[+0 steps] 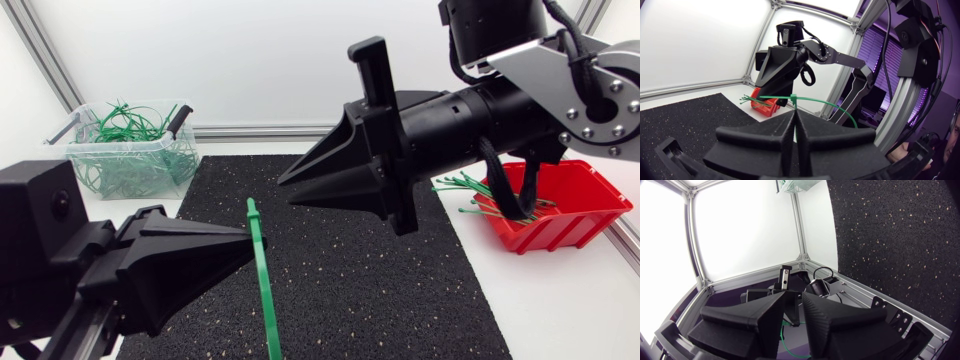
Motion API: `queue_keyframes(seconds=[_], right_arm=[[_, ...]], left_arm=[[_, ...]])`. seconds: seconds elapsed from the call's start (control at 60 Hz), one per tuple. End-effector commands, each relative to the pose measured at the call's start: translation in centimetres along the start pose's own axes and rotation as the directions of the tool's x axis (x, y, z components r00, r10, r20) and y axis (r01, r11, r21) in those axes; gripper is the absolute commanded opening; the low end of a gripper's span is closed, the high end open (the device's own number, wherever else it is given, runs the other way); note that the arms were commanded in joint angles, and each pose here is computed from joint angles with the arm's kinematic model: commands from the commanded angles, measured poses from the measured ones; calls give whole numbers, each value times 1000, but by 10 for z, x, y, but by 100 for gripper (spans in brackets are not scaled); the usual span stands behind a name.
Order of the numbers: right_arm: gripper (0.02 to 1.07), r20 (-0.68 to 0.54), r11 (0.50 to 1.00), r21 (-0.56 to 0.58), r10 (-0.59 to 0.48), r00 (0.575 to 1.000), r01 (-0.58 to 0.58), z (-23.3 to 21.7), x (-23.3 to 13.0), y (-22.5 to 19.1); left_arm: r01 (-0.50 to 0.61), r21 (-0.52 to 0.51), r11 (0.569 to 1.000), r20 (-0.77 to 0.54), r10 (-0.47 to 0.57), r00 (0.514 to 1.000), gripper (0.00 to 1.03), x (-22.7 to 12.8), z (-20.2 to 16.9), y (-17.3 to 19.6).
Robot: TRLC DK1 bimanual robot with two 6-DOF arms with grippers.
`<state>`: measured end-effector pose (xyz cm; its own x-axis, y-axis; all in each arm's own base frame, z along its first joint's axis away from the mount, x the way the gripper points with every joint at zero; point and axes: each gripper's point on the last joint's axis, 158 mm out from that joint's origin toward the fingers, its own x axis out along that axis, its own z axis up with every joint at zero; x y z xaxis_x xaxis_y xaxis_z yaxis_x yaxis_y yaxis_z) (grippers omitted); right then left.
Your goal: Take a green cable tie from the red box, thread the tail through the head to close it, then place it in the transparent bin on the left.
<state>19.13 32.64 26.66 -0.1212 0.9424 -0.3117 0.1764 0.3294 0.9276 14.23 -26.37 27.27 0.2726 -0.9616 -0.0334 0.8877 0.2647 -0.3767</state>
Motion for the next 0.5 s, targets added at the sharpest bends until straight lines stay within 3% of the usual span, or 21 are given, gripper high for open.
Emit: queue_keyframes(seconds=[0.0,0.483], right_arm=[[33,-19,999,-38,-1,1000,0,-4,6,8],[32,-74,999,-44,-20,997,17,-22,17,9]], left_arm=[[22,13,1000,-13,-22,1000,4,1,-6,-4],[27,30,999,-23,-26,999,4,9,-3,-3]])
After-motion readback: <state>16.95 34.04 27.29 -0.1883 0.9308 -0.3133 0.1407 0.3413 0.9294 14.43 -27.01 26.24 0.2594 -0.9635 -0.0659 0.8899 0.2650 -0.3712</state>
